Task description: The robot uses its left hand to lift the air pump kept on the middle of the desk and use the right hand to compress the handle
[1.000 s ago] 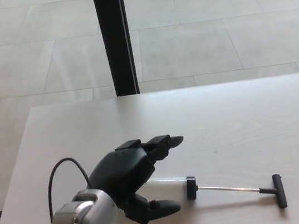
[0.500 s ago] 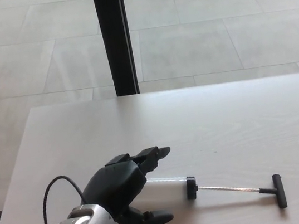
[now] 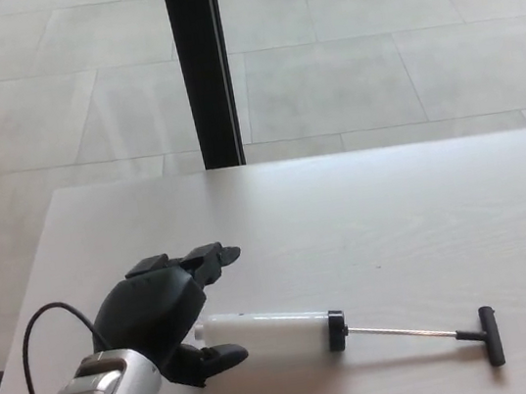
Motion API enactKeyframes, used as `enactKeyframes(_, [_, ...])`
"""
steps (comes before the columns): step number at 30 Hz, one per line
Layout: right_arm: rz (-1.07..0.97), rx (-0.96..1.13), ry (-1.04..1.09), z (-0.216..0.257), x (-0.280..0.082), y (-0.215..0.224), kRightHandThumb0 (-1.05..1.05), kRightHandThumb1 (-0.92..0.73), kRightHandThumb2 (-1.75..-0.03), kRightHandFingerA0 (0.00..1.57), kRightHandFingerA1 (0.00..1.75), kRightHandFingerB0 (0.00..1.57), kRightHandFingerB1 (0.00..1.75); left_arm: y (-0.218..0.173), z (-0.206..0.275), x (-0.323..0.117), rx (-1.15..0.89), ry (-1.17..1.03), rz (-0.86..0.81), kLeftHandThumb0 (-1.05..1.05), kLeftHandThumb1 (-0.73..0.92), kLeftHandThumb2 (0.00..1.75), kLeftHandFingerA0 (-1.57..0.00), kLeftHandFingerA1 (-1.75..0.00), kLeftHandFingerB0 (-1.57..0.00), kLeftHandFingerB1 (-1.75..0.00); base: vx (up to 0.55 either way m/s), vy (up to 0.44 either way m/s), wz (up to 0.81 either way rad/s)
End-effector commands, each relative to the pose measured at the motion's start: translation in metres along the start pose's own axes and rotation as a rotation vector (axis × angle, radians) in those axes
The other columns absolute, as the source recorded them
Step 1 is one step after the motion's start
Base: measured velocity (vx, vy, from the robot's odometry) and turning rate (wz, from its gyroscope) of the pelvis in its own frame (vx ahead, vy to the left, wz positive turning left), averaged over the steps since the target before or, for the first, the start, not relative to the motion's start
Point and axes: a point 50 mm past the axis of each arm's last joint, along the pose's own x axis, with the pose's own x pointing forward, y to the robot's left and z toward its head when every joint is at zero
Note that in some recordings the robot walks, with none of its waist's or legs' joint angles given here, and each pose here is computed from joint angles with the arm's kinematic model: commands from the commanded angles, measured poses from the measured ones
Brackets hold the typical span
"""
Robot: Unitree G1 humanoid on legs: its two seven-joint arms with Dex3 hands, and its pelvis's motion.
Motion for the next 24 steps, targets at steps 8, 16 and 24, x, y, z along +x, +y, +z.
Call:
enactKeyframes(8, [-0.008, 0.032, -0.028, 0.004, 0.002, 0.002, -0.74, -0.90, -0.67, 0.26, 0.38, 0.31, 0.32, -0.022, 0.021, 0.013, -0.036, 0.012, -0.048, -0.63, 0.55, 0.57, -0.25, -0.51, -0.35, -0.37, 0.00, 0.000, 0.00])
enactKeyframes(16, [-0.004, 0.029, -0.038, 0.007, 0.003, 0.005, -0.76, -0.90, -0.68, 0.25, 0.36, 0.29, 0.31, -0.025, 0.027, 0.016, -0.006, -0.020, -0.058, -0.64, 0.53, 0.57, -0.24, -0.52, -0.34, -0.36, 0.00, 0.000, 0.00])
enactKeyframes(24, [0.003, 0.062, -0.060, 0.012, 0.007, 0.013, -0.76, -0.88, -0.67, 0.23, 0.37, 0.26, 0.30, -0.018, 0.014, 0.013, 0.062, 0.013, -0.064, -0.49, 0.53, 0.57, -0.24, -0.48, -0.34, -0.36, 0.00, 0.000, 0.00])
